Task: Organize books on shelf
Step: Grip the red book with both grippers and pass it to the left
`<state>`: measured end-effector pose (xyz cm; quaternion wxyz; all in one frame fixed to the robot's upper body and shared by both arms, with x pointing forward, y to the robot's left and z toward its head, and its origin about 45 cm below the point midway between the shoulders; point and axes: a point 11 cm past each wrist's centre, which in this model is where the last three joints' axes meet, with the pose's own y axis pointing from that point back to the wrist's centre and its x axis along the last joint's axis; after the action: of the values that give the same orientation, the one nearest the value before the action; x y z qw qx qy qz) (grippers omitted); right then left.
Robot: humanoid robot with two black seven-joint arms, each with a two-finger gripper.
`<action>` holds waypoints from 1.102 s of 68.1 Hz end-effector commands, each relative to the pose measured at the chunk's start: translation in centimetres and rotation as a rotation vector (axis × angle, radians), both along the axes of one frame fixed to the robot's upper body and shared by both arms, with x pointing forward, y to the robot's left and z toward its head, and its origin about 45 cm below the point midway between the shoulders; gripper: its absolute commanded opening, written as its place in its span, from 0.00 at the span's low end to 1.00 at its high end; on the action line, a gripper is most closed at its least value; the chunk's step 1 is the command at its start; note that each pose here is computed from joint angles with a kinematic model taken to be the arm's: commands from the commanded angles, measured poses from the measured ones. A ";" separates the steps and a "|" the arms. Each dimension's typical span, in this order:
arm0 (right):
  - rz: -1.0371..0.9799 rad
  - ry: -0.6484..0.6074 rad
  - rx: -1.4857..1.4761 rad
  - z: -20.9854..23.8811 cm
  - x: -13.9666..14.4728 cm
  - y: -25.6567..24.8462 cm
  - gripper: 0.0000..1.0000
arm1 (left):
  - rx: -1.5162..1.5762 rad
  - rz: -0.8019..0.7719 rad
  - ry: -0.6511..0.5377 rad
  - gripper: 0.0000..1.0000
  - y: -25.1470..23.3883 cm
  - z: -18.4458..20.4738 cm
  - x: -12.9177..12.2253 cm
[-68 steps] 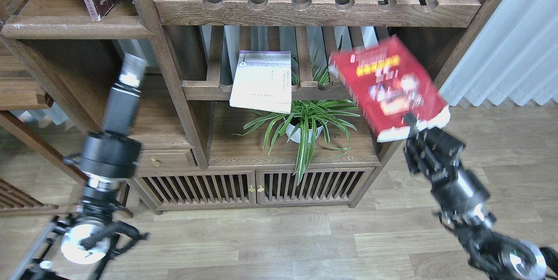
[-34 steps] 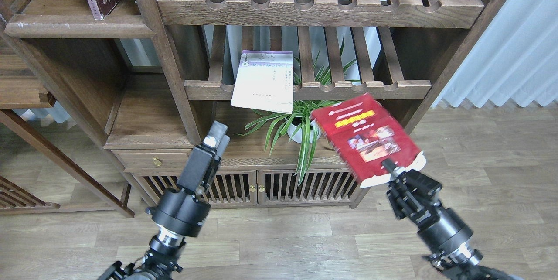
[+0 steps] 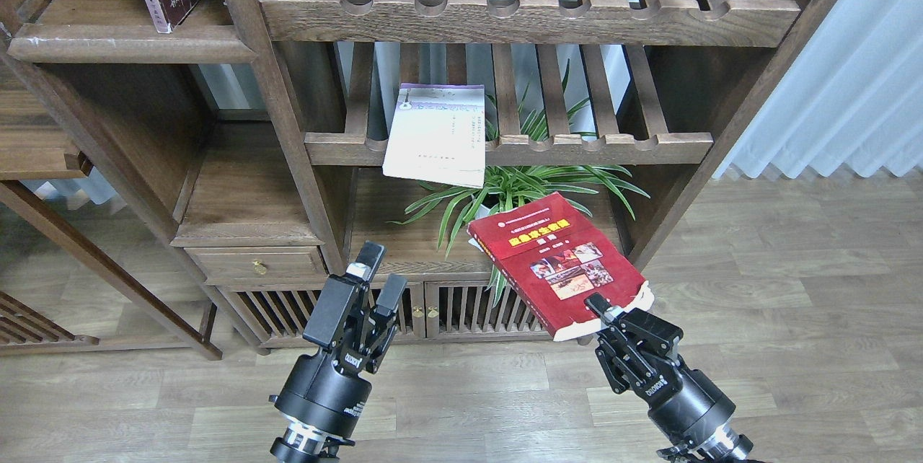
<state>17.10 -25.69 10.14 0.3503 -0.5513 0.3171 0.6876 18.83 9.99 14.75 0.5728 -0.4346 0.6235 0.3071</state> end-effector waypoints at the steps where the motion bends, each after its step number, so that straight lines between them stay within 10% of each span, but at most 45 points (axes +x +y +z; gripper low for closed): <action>1: 0.005 0.000 0.013 0.1 0.0 0.4 0.09 | -0.015 -0.003 0.023 1.00 0.0 -0.4 0.0; 53: 0.179 0.072 0.080 -0.4 -3.9 5.3 0.09 | 0.109 -0.030 0.122 0.97 0.4 -3.8 0.8; 75: 0.225 0.085 0.083 -0.7 -4.9 6.6 0.10 | 0.138 -0.087 0.187 0.79 0.1 -5.1 0.3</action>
<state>12.20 -19.10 9.44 0.2828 -0.5365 0.2387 0.7584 19.39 10.30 10.03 0.5597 -0.3495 0.6568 0.3651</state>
